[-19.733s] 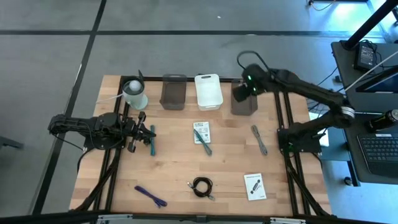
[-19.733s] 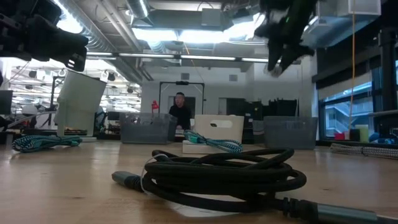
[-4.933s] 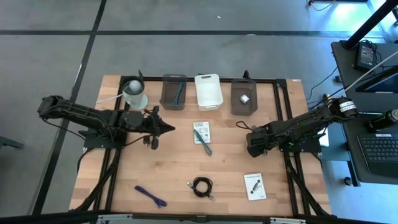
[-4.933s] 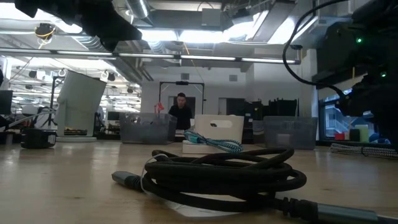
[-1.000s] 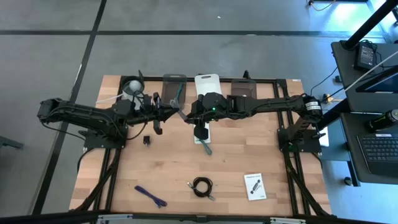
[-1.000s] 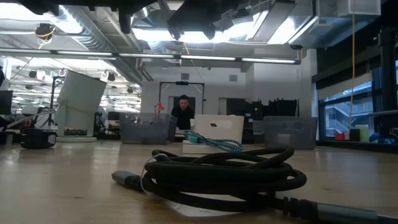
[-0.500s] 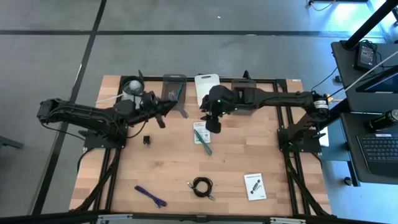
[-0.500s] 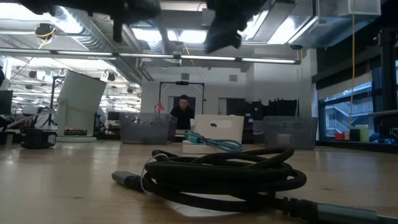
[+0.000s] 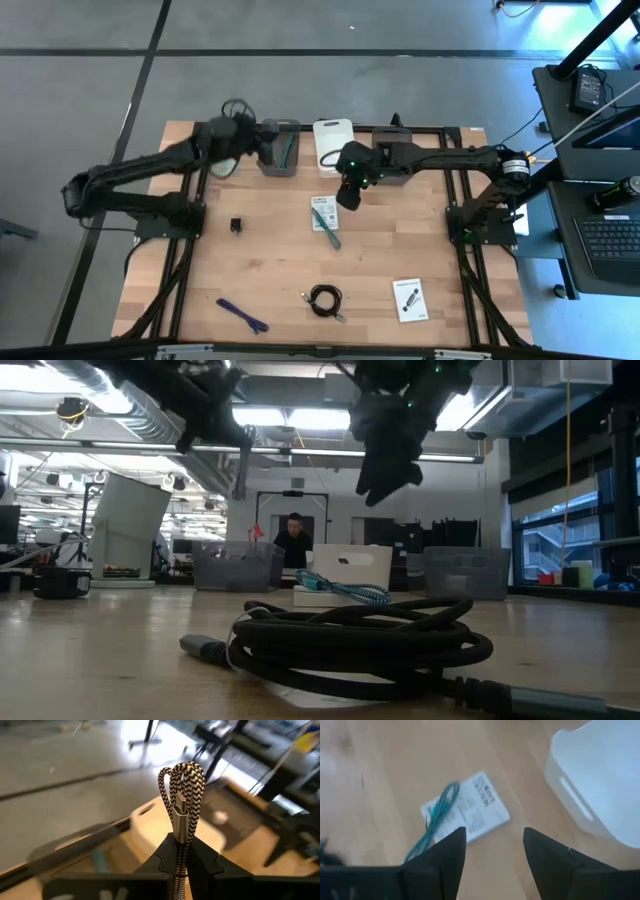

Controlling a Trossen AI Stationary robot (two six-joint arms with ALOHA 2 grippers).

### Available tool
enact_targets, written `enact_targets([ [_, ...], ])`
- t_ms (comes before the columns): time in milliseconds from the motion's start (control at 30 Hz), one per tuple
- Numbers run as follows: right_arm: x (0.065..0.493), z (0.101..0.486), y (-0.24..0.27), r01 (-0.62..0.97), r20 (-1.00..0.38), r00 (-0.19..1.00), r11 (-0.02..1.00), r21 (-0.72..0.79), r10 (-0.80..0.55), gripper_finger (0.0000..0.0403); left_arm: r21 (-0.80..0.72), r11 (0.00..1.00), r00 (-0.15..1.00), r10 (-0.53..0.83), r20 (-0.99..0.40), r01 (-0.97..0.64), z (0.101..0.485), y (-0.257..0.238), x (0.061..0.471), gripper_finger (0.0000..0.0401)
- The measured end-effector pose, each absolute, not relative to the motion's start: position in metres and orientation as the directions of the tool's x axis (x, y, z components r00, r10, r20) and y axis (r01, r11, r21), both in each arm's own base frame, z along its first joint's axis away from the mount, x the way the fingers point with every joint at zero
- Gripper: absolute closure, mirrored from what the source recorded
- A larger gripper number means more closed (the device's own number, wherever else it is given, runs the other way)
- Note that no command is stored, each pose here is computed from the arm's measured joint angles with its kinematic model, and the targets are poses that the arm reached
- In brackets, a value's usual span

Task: Pick and place items into bin
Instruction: Put the gray charger cable into the left black bin

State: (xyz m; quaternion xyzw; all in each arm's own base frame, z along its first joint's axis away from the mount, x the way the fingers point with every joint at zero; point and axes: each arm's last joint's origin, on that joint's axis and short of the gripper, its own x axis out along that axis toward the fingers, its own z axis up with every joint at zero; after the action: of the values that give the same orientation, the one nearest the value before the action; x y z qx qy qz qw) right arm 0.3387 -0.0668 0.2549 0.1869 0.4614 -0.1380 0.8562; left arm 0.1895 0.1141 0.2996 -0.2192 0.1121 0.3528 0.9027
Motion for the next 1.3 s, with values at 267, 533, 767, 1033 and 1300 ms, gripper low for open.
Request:
enact_targets([
  [267,0.340,0.254,-0.074,0.508,-0.819,0.565,0.825,0.246,-0.104,0.0202,-0.296,0.631,0.669,0.502,-0.548,-0.717,0.290,0.179,0.201,0.0385],
  [533,0.340,0.254,-0.076,0.566,-0.817,0.565,0.776,0.280,-0.117,0.0202,-0.244,0.598,0.568,0.441,-0.695,-0.763,0.259,0.224,0.221,0.0386],
  [767,0.340,0.254,-0.076,0.601,-0.818,0.558,0.749,0.280,-0.141,0.0202,-0.207,0.542,0.453,0.371,-0.811,-0.815,0.225,0.241,0.226,0.0385],
  [1033,0.340,0.254,-0.077,0.627,-0.818,0.552,0.727,0.279,-0.162,0.0202,-0.226,0.519,0.436,0.328,-0.838,-0.824,0.214,0.243,0.227,0.0364],
  [1300,0.340,0.254,-0.077,0.637,-0.817,0.551,0.717,0.281,-0.168,0.0202,-0.214,0.512,0.425,0.341,-0.838,-0.832,0.214,0.244,0.226,0.0322],
])
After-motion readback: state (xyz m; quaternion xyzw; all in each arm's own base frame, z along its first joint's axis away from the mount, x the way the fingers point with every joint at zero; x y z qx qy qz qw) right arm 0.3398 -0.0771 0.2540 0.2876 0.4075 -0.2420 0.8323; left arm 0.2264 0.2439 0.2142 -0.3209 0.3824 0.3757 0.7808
